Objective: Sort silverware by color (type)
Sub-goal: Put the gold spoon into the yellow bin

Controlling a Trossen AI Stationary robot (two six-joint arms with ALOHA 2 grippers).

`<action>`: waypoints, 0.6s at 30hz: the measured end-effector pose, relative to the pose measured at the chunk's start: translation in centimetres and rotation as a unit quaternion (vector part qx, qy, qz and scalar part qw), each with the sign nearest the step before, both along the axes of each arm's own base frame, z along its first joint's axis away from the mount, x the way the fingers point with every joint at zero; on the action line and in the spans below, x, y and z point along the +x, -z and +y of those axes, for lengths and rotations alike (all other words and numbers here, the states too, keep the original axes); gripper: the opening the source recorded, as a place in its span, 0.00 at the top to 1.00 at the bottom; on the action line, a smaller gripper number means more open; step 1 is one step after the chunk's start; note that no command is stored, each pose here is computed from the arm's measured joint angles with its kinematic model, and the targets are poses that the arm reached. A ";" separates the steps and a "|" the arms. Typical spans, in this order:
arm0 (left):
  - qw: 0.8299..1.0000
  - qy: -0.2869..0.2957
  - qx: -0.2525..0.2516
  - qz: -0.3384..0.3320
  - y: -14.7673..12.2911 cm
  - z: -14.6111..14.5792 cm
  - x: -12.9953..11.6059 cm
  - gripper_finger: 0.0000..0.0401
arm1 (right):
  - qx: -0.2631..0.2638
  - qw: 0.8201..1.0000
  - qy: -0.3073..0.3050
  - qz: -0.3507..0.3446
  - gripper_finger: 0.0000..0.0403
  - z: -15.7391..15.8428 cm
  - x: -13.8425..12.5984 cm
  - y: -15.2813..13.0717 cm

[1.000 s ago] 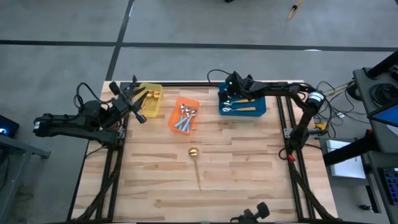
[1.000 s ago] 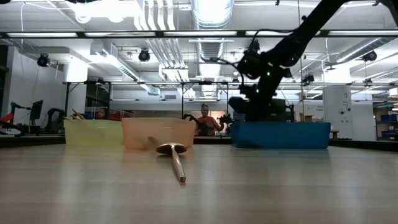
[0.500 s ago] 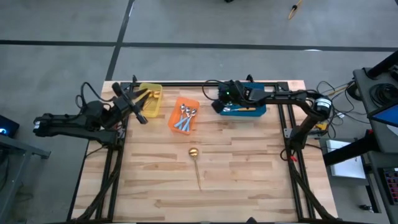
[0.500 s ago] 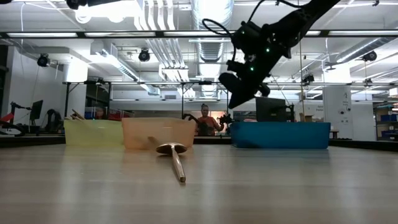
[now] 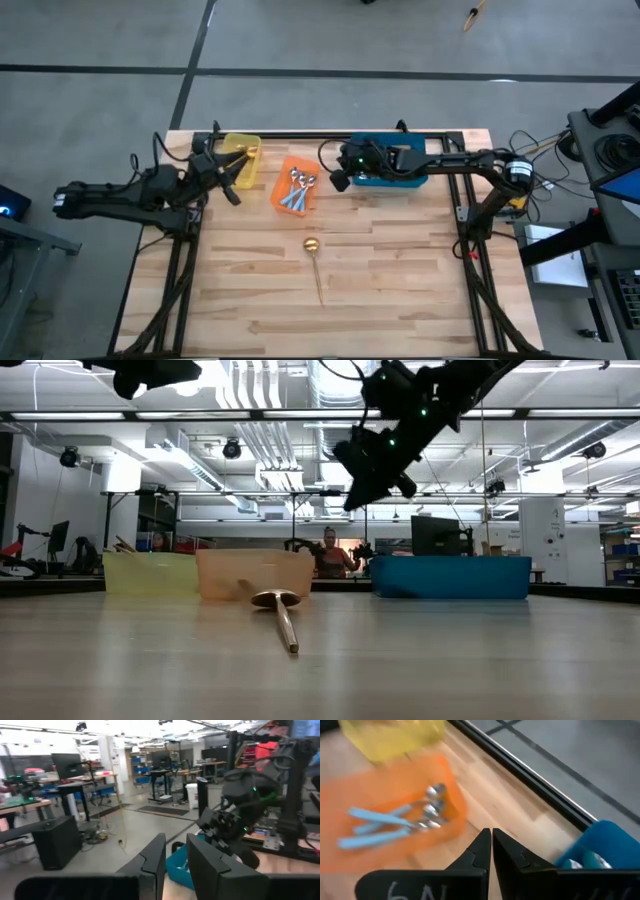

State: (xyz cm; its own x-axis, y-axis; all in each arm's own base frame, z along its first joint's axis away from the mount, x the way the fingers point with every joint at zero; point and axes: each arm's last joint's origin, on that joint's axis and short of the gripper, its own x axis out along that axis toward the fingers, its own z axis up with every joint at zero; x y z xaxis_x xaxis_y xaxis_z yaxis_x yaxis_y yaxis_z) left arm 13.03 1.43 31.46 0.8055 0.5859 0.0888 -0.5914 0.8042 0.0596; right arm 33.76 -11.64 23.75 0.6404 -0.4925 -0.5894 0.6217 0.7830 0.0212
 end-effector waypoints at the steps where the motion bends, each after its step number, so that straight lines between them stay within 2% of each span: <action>1: 1.000 0.006 0.000 0.001 0.0 0.0 0.1 0.85 | 0.005 1.000 0.002 -0.011 0.98 0.2 0.2 -0.4; 9: 0.999 0.041 -0.012 0.031 0.8 -0.2 0.9 0.85 | 0.060 0.994 -0.047 -0.081 0.98 2.8 2.1 -3.3; 18: 0.985 0.162 -0.048 0.035 1.3 -0.9 1.5 0.85 | 0.111 0.984 -0.076 -0.114 0.98 7.5 3.2 -4.2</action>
